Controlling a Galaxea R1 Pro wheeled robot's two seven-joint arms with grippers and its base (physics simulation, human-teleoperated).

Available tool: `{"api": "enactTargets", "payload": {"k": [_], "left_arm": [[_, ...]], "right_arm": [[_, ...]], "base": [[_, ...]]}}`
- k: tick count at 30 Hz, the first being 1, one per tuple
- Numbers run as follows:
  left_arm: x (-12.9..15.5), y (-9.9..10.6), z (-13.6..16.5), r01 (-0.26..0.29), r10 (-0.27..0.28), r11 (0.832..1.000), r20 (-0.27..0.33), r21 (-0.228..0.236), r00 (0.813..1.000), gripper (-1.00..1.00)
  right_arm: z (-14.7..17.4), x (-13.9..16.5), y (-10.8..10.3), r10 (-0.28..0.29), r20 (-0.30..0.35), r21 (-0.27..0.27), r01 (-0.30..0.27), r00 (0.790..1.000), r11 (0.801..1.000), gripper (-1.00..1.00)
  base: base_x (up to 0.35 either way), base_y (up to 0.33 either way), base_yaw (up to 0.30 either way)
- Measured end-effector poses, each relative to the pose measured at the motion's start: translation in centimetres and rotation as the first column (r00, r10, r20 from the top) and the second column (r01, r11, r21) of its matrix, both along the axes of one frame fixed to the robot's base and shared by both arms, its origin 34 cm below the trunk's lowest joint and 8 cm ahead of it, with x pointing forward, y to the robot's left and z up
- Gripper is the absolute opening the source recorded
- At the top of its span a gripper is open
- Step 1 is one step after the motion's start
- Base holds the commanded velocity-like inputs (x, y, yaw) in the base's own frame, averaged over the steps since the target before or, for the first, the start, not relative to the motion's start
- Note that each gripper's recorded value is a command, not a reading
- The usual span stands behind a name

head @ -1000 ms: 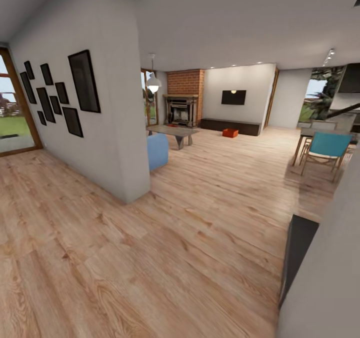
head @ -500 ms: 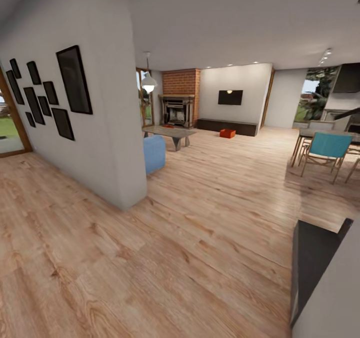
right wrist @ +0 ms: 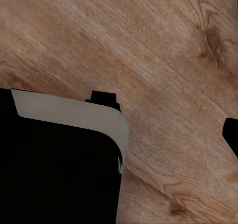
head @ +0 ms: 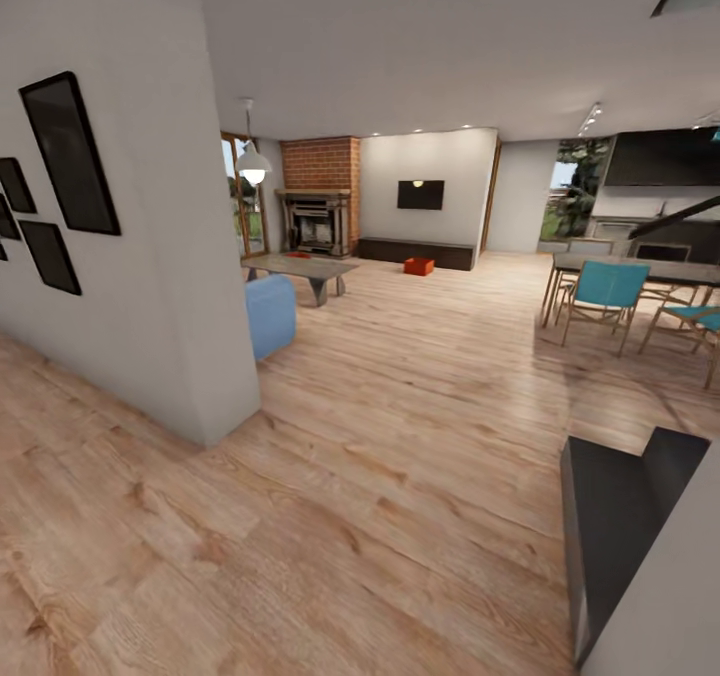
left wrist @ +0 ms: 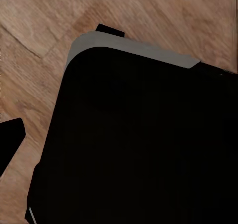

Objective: Move the two storage containers from the living room to the garage. In the garage, place one container on the floor and stack the other container on top of it (either order is fine).

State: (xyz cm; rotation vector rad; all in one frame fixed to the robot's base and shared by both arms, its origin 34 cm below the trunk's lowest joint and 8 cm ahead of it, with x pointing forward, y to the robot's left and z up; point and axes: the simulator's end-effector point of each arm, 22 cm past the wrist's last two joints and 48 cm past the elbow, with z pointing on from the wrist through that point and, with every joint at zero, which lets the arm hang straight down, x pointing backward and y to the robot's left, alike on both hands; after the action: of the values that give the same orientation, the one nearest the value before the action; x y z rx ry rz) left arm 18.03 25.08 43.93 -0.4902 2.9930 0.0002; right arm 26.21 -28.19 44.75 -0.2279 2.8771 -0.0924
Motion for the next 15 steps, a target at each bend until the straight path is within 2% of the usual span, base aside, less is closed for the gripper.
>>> {"api": "enactTargets", "payload": {"k": [10,15], "left_arm": [[0.00,0.00,0.00,0.000,0.000,1.000,0.000,0.000,1.000,1.00],[0.00,0.00,0.00,0.000,0.000,1.000,0.000,0.000,1.000,1.00]], "right_arm": [[0.00,0.00,-0.12,-0.001,0.000,-0.001,0.001,1.000,1.000,1.00],[0.01,0.00,-0.18,-0.001,0.000,-0.002,0.001,1.000,1.000,1.00]], "base": [[0.323,0.123,-0.248],[0.323,0.042,-0.247]]}}
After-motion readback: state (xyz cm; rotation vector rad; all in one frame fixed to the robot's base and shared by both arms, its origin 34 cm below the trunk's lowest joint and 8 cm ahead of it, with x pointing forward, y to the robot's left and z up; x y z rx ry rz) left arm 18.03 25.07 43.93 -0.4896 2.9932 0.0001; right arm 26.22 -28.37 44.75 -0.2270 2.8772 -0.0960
